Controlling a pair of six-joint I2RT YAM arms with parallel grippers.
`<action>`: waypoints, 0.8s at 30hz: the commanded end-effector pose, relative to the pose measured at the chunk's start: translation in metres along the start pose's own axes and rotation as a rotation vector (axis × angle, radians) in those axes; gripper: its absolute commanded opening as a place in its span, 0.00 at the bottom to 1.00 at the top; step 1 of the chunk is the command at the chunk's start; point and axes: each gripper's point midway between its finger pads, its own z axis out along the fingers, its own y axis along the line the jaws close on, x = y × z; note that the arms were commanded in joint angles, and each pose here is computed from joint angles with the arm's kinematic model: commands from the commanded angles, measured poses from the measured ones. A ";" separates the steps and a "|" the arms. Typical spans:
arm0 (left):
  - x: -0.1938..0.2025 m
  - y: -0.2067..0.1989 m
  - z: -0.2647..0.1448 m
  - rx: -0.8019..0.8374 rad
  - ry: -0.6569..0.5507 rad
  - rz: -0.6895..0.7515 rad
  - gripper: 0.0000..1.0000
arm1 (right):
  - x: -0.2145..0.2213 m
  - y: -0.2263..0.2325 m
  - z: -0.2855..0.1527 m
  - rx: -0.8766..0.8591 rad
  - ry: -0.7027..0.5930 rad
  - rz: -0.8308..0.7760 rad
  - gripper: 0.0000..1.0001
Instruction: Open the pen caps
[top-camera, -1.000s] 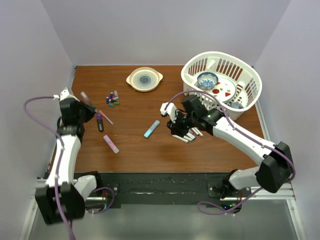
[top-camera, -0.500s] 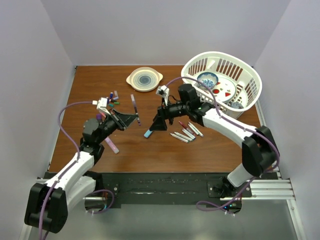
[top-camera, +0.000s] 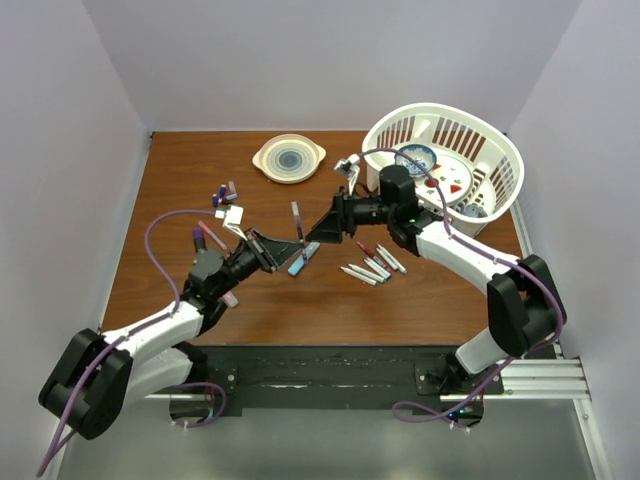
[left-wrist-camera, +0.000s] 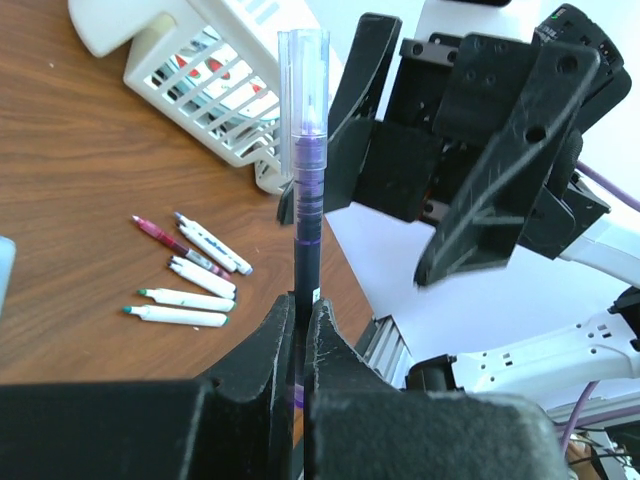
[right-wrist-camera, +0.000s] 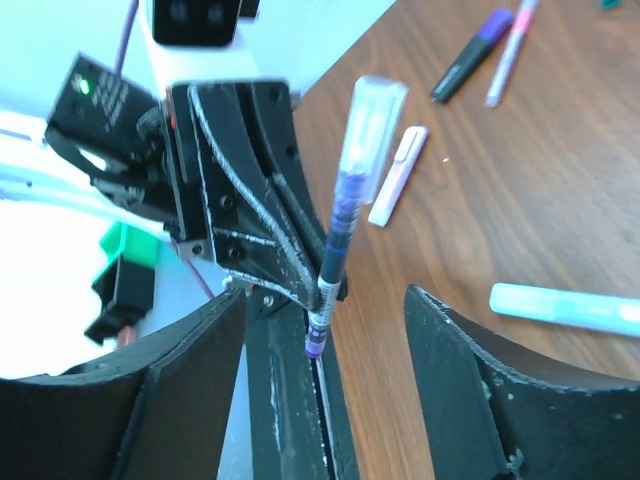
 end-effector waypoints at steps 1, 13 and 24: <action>-0.004 -0.018 0.009 0.064 -0.050 0.021 0.00 | -0.017 0.018 -0.009 -0.030 -0.084 0.012 0.63; 0.008 -0.031 0.023 0.092 -0.024 0.018 0.00 | -0.005 0.003 -0.005 0.001 -0.084 0.085 0.44; 0.007 -0.038 0.023 0.109 -0.029 0.032 0.00 | 0.006 -0.010 0.001 0.041 -0.062 0.118 0.44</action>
